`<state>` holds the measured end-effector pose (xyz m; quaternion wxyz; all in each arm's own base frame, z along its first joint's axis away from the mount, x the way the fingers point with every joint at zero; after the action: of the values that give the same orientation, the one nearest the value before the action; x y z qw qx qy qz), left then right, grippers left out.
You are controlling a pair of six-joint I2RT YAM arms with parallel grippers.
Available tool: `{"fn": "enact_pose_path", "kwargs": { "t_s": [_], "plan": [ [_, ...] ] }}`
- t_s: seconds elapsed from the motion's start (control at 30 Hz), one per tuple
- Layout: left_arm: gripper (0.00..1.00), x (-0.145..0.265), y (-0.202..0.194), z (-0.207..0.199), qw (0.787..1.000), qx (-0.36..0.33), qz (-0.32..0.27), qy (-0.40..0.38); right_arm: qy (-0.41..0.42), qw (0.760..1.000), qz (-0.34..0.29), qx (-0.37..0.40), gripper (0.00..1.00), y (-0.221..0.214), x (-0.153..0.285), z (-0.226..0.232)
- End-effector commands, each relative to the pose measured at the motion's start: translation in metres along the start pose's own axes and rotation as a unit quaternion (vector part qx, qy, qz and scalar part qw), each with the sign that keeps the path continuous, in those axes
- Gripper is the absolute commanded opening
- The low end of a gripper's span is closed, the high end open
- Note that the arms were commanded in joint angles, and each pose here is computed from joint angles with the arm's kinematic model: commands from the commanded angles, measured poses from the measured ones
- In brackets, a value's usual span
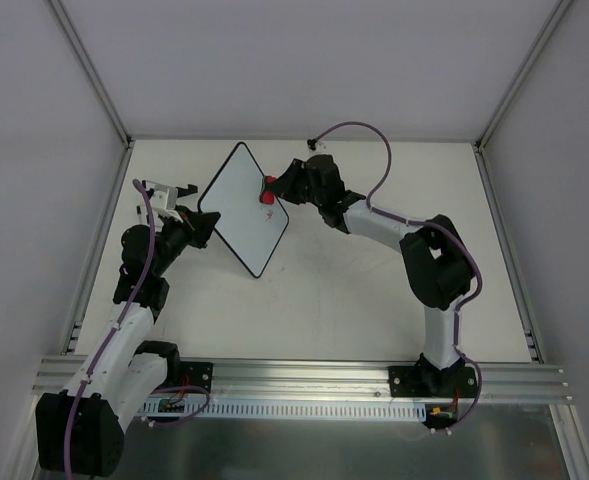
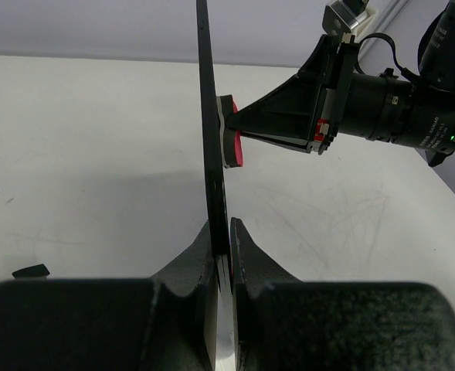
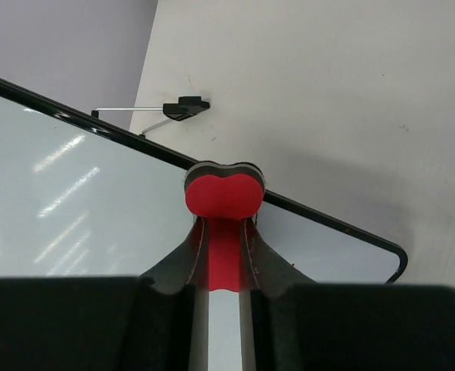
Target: Erase the whiteboard
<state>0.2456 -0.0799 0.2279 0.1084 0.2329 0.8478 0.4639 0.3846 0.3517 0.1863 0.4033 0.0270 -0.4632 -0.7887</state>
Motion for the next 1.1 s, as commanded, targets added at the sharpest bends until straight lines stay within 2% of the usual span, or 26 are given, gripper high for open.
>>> {"fn": "enact_pose_path", "kwargs": {
  "t_s": [0.0, 0.2, 0.4, 0.57, 0.73, 0.87, 1.07],
  "plan": [
    [0.0, 0.006, -0.029, -0.009, 0.994, -0.022, 0.087, -0.056, 0.023, 0.999, -0.017, 0.012, 0.08, 0.007, 0.0, 0.019],
    [0.0, 0.006, -0.029, -0.008, 0.994, -0.022, 0.087, -0.056, 0.066, 0.997, -0.038, 0.022, 0.08, 0.027, 0.002, 0.056],
    [0.0, 0.005, -0.029, -0.008, 0.994, -0.021, 0.087, -0.054, 0.138, 0.988, -0.065, 0.031, 0.08, 0.052, 0.013, 0.115],
    [0.0, 0.004, -0.028, -0.007, 0.995, -0.02, 0.087, -0.051, 0.162, 0.984, -0.064, 0.024, 0.09, 0.051, 0.019, 0.135],
    [0.0, 0.004, -0.027, -0.007, 0.995, -0.021, 0.084, -0.049, 0.125, 0.991, -0.057, -0.004, 0.08, 0.038, 0.015, 0.102],
    [0.0, 0.004, -0.027, -0.007, 0.995, -0.021, 0.084, -0.047, 0.063, 0.997, -0.034, -0.041, 0.07, 0.004, 0.013, 0.043],
    [0.0, 0.004, -0.027, -0.007, 0.995, -0.022, 0.085, -0.047, 0.003, 0.999, 0.014, -0.046, 0.06, -0.046, 0.016, -0.009]
  ]
}}
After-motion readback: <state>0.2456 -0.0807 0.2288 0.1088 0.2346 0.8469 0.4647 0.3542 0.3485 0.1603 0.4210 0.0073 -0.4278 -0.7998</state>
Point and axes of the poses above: each gripper's point midway between its finger pads, its own x axis back along the fingers, its own z axis along the line the jaws close on, y = z × x, the point moved 7 cm from there along x, back along the fingers, and after that the axes turned 12 degrees about x, right-handed, at the moved point
